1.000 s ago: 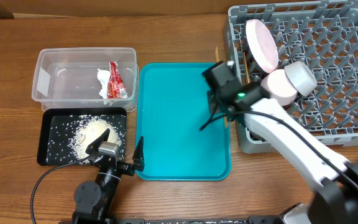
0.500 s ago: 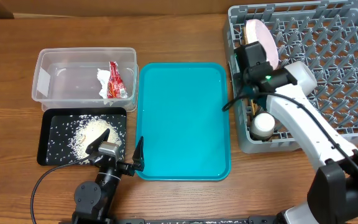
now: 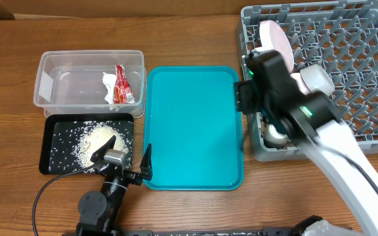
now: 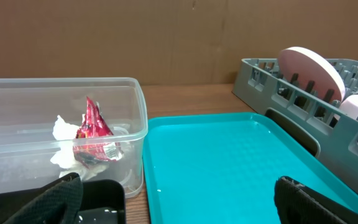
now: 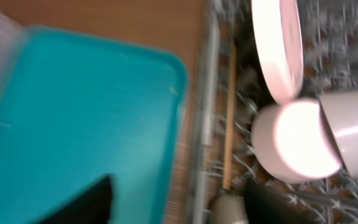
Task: Sort waste into correct bins and load items into the dishwasher
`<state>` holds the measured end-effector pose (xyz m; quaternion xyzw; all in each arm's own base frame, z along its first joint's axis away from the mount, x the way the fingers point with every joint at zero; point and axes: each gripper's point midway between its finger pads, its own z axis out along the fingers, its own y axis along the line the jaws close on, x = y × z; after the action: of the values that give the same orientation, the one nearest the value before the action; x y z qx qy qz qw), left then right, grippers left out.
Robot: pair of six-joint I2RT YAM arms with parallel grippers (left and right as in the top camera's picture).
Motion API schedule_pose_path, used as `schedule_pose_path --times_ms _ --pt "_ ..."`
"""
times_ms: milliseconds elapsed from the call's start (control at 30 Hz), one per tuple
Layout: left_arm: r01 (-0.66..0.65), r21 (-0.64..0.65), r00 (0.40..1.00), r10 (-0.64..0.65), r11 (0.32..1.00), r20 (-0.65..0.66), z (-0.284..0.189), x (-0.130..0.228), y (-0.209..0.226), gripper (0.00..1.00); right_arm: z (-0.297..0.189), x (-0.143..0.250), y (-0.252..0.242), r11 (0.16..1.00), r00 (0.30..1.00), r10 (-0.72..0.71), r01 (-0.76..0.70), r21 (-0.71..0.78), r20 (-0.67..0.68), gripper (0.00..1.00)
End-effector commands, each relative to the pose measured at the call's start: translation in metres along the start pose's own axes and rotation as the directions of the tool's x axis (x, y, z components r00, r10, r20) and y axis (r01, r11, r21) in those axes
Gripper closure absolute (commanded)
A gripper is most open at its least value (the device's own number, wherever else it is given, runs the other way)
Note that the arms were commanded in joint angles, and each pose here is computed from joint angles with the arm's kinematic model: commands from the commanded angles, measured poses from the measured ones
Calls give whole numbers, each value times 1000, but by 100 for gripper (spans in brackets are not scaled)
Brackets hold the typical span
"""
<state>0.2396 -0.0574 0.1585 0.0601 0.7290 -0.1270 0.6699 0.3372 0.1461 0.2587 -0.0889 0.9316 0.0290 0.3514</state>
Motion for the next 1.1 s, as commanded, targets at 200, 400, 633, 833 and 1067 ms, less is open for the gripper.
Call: schedule_pose_path --times_ms 200,400,633,833,1067 --pt "-4 4 1000 4 1000 4 0 0 0 0 -124 -9 66 901 980 28 60 -429 195 0" --pt "-4 4 1000 4 1000 5 0 0 0 0 -146 -6 18 960 961 68 10 -280 268 0" --pt "-4 4 1000 4 1000 4 0 0 0 0 -186 15 -42 990 924 117 -79 -117 364 0" --pt "-4 4 1000 4 1000 4 0 0 0 0 -198 22 -83 985 850 162 -169 -33 501 0" --pt "-4 4 1000 4 1000 5 0 0 0 0 -154 42 -95 972 780 211 -229 -45 589 0"
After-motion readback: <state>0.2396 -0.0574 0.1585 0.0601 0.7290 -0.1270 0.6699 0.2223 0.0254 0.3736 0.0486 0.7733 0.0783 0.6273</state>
